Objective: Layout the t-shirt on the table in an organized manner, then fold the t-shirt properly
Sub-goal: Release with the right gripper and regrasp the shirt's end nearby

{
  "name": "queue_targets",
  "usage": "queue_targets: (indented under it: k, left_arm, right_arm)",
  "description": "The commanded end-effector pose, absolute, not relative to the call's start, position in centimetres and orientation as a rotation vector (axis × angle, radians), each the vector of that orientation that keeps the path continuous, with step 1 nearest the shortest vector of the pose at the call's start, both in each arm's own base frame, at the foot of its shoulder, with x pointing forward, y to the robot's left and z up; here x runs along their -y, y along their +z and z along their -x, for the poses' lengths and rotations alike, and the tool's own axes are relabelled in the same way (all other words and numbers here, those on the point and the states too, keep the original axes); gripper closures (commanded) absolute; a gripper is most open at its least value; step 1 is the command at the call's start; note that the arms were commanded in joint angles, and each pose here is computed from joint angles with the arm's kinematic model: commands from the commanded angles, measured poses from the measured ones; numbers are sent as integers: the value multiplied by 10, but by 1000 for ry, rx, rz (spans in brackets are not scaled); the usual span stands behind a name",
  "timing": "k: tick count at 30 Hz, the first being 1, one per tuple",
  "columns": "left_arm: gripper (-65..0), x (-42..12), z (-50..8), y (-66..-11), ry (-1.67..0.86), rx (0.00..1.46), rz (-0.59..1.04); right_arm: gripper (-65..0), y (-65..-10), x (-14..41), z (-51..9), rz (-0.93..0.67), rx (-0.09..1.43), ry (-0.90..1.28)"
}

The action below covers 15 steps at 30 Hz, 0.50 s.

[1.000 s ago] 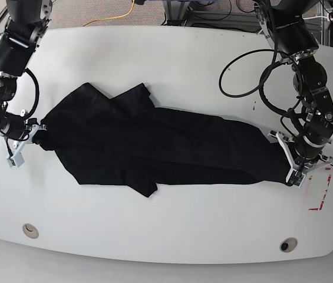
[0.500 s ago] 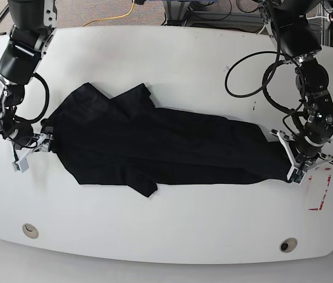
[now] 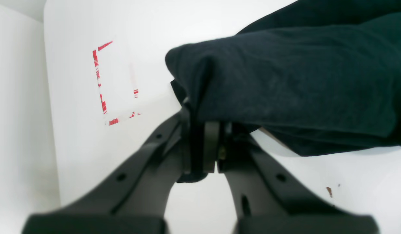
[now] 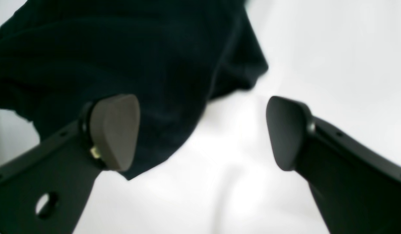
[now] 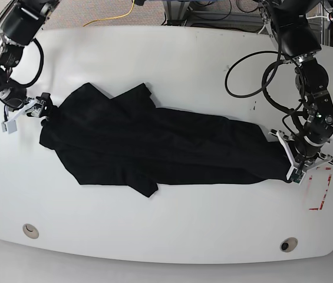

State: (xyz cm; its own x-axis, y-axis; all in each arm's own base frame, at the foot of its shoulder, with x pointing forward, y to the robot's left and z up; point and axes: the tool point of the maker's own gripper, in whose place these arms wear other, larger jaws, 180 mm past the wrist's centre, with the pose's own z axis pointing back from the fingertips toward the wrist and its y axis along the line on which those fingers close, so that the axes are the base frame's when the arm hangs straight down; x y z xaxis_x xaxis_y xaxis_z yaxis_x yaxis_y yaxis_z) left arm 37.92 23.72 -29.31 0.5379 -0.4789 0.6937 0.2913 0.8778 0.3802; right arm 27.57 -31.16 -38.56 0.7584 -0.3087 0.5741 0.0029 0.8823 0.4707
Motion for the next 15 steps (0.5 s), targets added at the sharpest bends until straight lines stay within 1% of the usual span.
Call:
queue_targets:
  k: [1,15]
  left_arm:
    - [0,-238,-388,-276,-464,948,-243]
    - [0,-235,-383,-283,-472,931,-236]
  right_arm:
    - [-591,-376,312,-271,-477,748,-187]
    - [-591,-404,270,-254,-575,702,-240]
